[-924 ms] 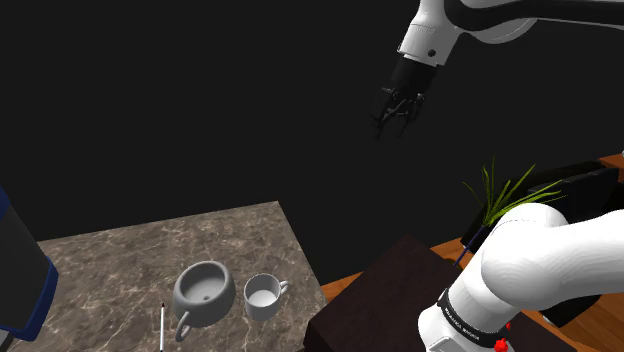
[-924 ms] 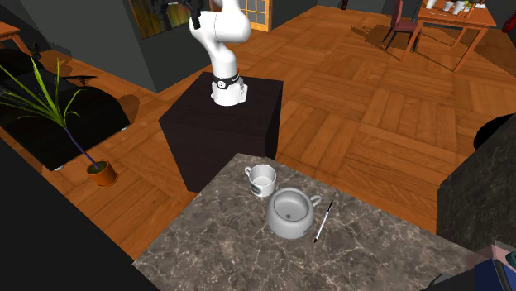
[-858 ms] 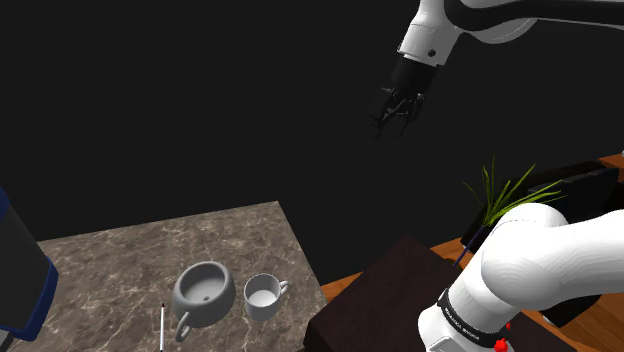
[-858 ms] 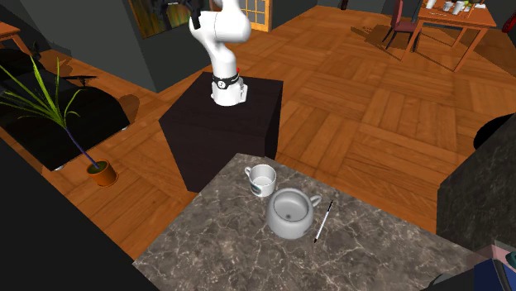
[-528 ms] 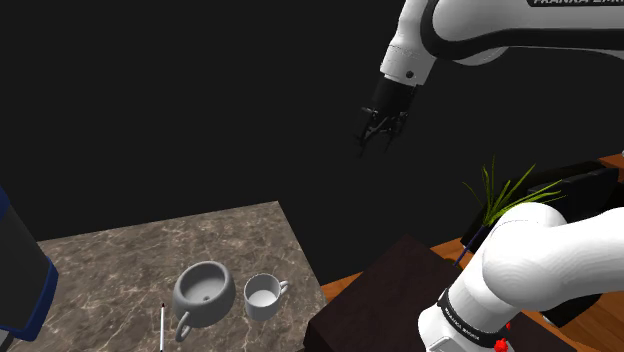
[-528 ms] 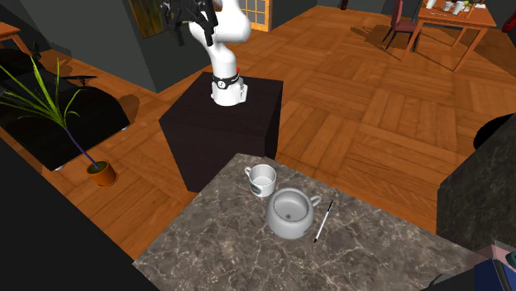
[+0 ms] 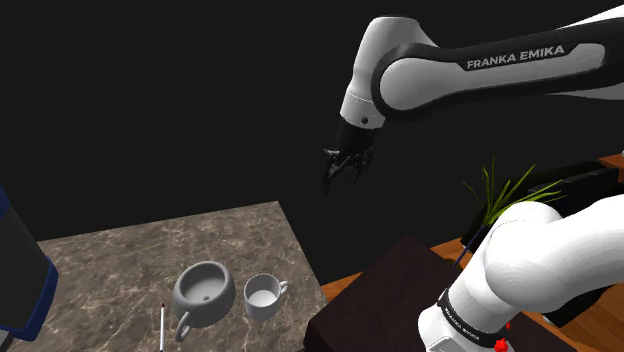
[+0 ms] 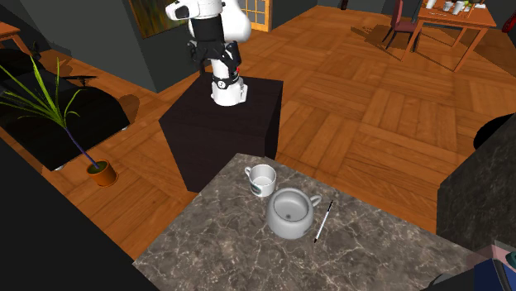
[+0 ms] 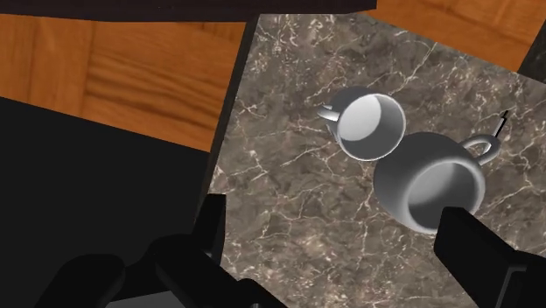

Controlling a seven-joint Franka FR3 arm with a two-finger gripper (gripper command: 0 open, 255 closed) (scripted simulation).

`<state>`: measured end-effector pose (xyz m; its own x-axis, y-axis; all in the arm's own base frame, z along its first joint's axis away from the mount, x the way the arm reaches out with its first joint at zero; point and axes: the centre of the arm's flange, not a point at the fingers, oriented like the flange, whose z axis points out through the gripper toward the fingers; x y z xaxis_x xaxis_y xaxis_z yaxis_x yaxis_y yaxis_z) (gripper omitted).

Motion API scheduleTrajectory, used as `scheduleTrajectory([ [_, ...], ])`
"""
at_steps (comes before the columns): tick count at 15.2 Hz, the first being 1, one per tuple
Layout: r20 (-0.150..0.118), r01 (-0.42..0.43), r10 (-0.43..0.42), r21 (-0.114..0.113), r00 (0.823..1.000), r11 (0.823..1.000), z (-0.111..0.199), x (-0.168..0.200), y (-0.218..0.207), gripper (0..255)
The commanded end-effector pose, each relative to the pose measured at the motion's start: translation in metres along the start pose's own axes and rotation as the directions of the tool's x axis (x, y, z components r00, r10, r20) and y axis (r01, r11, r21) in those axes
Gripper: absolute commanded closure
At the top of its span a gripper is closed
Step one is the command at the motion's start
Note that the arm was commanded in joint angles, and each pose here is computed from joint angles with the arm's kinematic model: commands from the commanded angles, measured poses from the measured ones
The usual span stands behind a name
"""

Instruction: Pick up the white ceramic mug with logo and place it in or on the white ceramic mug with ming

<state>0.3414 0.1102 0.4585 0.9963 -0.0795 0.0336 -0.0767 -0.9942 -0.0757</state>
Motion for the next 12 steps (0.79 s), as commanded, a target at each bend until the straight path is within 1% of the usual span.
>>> scheduleTrajectory([
  [1,0.001,-0.002,0.002,-0.007,1.000,1.000,0.026,0.004,-0.015,0],
  [12,0.014,-0.011,0.012,-0.052,1.000,0.999,0.150,0.021,-0.095,0],
])
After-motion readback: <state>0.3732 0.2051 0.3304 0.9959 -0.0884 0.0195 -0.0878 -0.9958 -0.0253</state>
